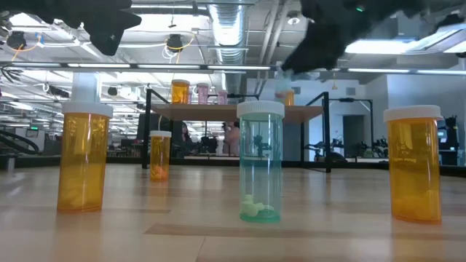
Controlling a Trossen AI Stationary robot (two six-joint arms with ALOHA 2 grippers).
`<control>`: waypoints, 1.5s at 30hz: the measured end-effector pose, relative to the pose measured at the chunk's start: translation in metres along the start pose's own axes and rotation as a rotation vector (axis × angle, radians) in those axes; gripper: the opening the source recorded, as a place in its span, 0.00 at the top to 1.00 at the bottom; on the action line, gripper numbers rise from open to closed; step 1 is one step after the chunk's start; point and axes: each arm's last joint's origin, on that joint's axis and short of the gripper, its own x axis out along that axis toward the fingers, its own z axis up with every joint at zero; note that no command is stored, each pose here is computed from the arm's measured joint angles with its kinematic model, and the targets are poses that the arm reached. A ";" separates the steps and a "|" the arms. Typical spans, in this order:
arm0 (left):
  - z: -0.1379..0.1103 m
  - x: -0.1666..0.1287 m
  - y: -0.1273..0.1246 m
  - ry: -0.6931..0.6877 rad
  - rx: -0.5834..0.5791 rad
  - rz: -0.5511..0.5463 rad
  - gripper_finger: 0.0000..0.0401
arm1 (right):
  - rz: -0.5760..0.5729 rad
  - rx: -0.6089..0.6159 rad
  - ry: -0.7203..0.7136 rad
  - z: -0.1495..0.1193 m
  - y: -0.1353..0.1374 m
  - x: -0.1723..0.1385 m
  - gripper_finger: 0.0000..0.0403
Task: Pick and place medicine bottles onto shelf by color
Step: Put the small green pill bottle on the shelf
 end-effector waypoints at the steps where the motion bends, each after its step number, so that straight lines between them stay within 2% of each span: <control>1: 0.000 0.000 0.000 0.000 0.000 0.000 0.66 | -0.011 -0.002 -0.013 0.009 -0.006 0.001 0.66; 8: 0.000 0.000 0.000 0.000 0.000 -0.001 0.66 | -0.049 0.021 -0.117 0.061 -0.059 0.000 0.66; 18: 0.003 0.000 0.000 -0.025 0.009 -0.005 0.66 | -0.116 0.075 -0.253 0.112 -0.131 -0.017 0.65; 21: 0.003 0.000 0.000 -0.024 0.009 -0.004 0.66 | -0.112 0.086 -0.233 0.122 -0.143 -0.015 0.64; 25: 0.003 0.000 0.000 -0.025 0.009 -0.004 0.66 | -0.096 0.068 -0.159 0.134 -0.149 0.006 0.63; 32: 0.002 0.000 -0.001 -0.020 0.002 -0.010 0.66 | -0.125 0.069 -0.035 0.138 -0.169 0.047 0.63; 41: 0.002 0.000 -0.001 -0.018 0.007 -0.011 0.66 | -0.165 0.114 0.127 0.119 -0.199 0.089 0.63; 45: 0.002 0.000 -0.001 -0.017 0.014 -0.011 0.66 | -0.164 0.103 0.166 0.116 -0.202 0.098 0.63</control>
